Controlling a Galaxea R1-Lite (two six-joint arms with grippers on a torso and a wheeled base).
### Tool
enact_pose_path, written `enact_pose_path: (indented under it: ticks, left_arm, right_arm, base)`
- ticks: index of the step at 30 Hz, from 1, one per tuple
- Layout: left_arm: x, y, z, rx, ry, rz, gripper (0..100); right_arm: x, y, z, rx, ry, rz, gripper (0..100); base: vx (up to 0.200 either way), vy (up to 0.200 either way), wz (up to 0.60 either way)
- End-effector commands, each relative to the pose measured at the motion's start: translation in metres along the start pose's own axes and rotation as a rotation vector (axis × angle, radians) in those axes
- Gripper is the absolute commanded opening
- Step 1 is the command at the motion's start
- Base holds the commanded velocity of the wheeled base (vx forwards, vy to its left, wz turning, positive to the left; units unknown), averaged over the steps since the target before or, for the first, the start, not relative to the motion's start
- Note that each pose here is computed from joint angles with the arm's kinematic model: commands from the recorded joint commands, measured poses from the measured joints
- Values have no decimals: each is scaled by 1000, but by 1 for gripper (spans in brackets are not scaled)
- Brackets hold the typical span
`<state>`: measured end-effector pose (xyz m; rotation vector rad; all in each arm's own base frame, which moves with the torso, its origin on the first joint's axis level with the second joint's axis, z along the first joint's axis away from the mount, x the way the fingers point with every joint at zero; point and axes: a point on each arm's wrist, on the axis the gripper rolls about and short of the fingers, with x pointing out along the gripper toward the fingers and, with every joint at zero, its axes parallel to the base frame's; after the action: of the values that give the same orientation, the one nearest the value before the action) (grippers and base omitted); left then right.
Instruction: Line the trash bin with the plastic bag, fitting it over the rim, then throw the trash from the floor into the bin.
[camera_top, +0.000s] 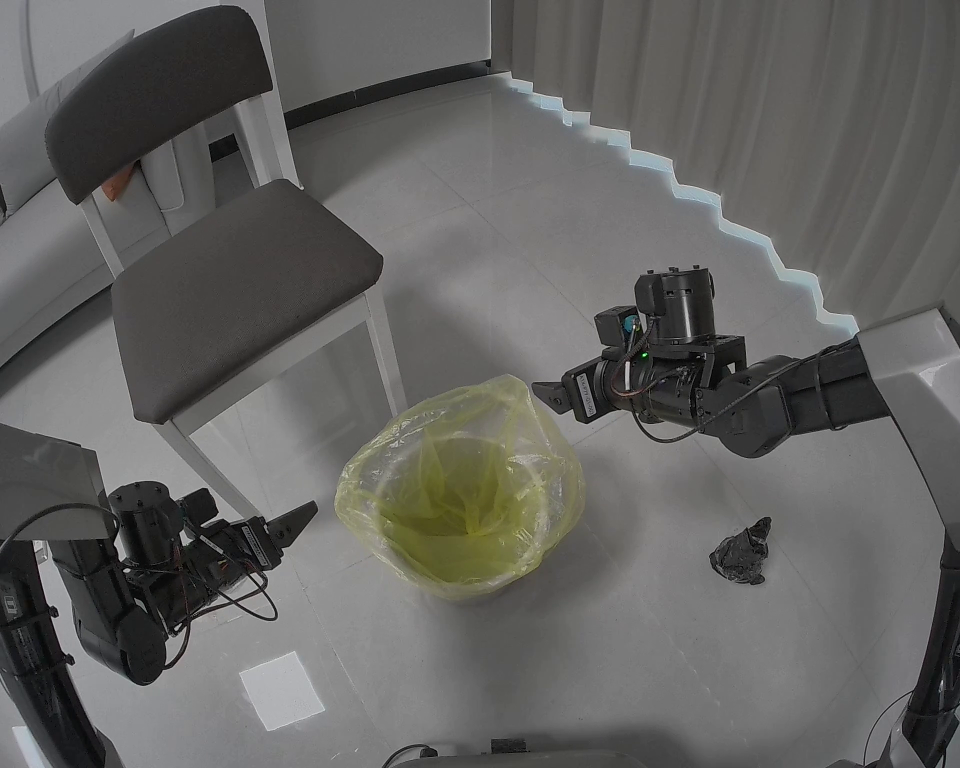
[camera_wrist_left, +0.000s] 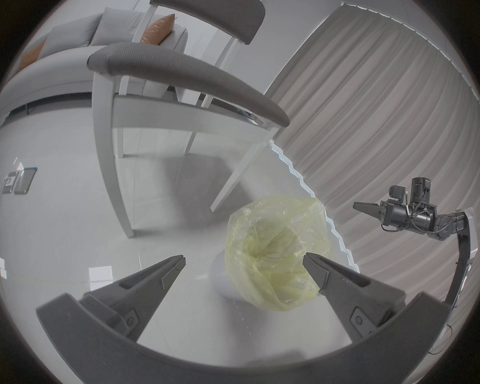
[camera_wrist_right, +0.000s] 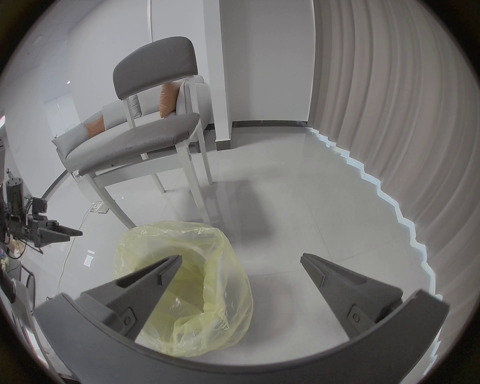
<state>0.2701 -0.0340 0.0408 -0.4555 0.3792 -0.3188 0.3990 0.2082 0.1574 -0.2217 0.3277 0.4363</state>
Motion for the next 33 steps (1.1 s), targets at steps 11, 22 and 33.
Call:
enact_pose_path:
  ticks: [11,22,33]
  left_arm:
    - [27,-5,-10,24,20,-23,100]
    - [63,-7,-3,26,52,-24,100]
    - [53,-6,-2,33,47,-9,100]
  right_arm:
    - [0,-11,-16,8,56,-20,100]
    - [29,10,-44,-13,124,21,100]
    - [55,36,-63,-38,157,41,100]
  base:
    - [36,0,0]
    - [0,0,0]
    - [0,0,0]
